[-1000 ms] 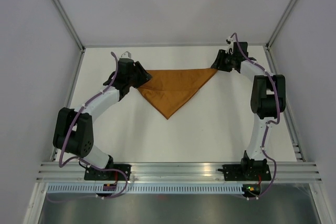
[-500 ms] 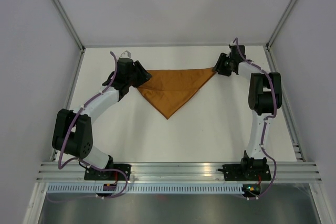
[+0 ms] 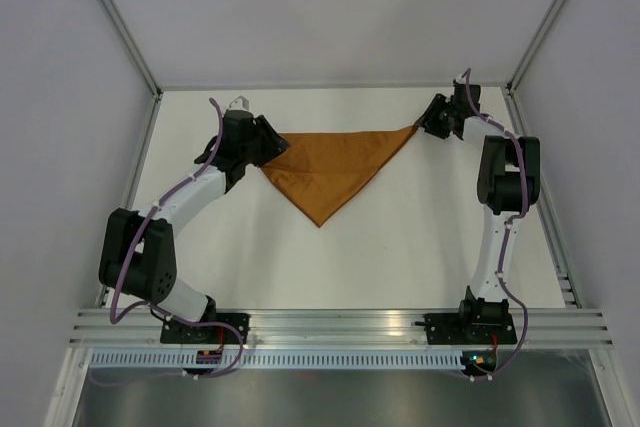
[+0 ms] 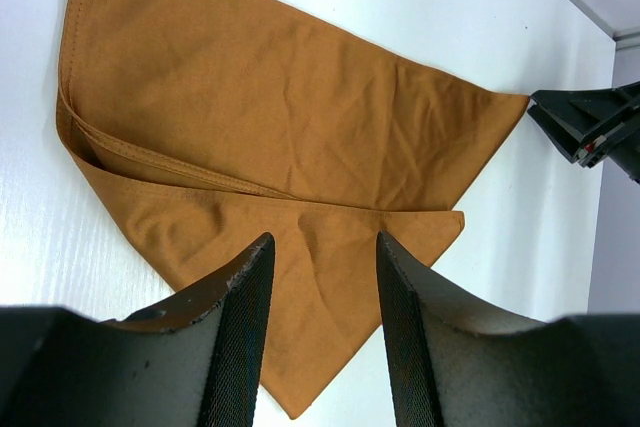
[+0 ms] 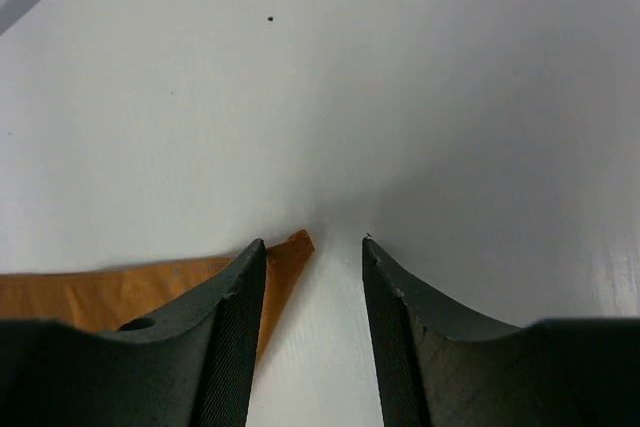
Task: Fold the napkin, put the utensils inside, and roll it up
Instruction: Fold the napkin
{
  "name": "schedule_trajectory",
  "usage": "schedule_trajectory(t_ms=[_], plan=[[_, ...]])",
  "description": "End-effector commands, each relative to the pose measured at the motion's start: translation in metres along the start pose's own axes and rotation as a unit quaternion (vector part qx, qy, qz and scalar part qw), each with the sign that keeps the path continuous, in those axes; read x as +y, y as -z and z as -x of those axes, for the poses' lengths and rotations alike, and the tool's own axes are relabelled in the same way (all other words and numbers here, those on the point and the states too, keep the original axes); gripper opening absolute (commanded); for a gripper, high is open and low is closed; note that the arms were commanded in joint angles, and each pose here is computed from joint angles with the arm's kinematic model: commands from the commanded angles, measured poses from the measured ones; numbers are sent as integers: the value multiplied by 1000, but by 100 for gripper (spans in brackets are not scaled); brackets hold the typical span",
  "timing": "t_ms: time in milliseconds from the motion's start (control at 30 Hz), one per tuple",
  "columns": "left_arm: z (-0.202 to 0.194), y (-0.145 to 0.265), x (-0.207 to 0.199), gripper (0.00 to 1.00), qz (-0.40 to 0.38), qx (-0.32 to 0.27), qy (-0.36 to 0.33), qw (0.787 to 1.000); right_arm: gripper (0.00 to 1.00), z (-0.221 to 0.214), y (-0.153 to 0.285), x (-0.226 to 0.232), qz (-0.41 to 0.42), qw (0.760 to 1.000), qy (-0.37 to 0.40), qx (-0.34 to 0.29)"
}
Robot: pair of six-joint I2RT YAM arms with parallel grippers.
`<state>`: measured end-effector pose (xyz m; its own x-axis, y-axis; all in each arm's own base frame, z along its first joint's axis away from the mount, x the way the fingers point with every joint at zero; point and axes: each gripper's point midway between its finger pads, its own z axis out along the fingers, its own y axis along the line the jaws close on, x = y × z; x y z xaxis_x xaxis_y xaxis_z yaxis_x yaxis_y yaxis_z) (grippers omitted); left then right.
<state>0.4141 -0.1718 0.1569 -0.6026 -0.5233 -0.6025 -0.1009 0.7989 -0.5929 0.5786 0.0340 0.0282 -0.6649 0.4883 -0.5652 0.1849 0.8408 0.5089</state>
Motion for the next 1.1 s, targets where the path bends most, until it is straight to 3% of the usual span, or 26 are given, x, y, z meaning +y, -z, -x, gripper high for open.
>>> schedule_trajectory(t_ms=[0,800,1067], plan=[[3,8,-3,51,-8,-3,3,1000,51,-30,-12,-12,-12,999,-27,41],[3,7,-5,51,-10,0,1,1000,49,-49,-13,3,1,998,-23,60],[5,6,-6,51,-13,0,0,1000,22,-48,-15,2,0,998,-21,53]])
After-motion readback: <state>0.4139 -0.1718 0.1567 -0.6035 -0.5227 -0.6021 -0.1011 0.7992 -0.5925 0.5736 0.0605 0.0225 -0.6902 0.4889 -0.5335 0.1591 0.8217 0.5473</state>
